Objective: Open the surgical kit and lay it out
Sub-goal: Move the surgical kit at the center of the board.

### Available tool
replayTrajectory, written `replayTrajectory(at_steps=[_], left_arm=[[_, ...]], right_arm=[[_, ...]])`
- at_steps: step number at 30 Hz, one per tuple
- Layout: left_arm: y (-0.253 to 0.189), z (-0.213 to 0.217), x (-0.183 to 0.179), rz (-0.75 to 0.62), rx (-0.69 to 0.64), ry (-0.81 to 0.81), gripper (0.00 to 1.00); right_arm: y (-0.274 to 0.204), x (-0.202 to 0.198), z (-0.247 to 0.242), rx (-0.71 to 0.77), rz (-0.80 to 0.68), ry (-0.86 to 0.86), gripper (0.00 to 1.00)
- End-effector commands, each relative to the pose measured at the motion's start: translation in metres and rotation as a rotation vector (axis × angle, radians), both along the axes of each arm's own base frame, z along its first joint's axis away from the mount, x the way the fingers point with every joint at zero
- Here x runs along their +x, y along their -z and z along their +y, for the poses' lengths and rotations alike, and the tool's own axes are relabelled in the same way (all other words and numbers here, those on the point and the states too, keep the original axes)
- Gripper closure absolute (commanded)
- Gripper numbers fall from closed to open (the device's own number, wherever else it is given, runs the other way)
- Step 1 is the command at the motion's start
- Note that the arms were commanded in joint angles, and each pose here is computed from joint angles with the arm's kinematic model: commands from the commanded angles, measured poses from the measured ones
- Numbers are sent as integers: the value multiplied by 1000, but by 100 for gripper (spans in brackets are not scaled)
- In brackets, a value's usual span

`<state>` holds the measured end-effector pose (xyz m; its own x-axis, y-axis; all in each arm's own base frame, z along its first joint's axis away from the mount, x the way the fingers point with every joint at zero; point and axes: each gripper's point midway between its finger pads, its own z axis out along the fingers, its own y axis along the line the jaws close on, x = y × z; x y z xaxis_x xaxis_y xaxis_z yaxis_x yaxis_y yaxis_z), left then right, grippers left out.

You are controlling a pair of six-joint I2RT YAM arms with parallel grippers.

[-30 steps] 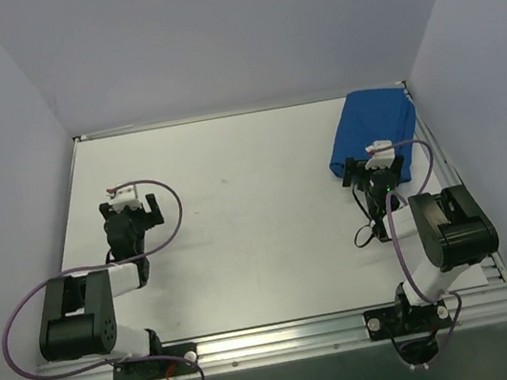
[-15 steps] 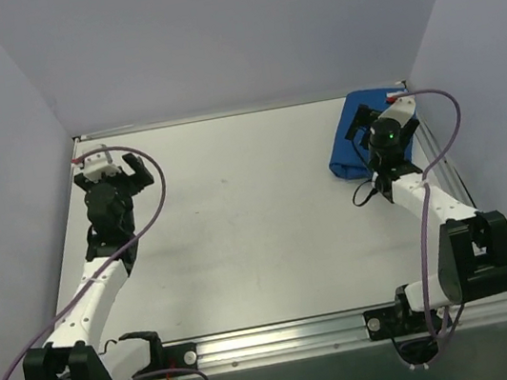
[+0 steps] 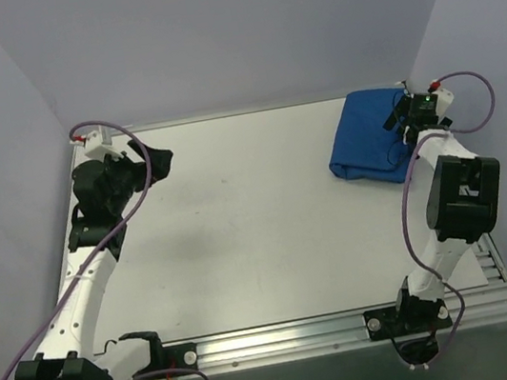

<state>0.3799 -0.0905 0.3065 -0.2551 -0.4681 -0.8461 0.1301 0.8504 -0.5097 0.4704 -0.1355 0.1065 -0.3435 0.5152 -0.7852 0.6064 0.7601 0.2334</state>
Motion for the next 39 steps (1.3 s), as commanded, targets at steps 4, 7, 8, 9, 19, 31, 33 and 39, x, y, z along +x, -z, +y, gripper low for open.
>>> replayTrajectory(at_steps=[4,7,8,9,19,31,33,39], left_arm=[[-14,-66,-1,-14,-83,343,6],[0,-90,18,66,-31,388,6],[16,-107,25,113,-23,427,6],[6,-115,30,99,-26,445,6],[8,-186,72,88,-99,557,4],[29,-195,71,128,-94,566,6],[29,-189,68,125,-82,543,6],[27,-164,59,150,-33,466,6]], right_arm=[[18,10,-37,75,44,-13,4],[24,24,-30,114,41,-109,4],[28,25,-27,133,52,-130,4],[31,27,-26,148,56,-145,4],[31,55,-8,261,-36,-286,6],[57,64,56,334,22,-567,46],[60,65,72,339,37,-636,48],[70,70,138,235,148,-889,53]])
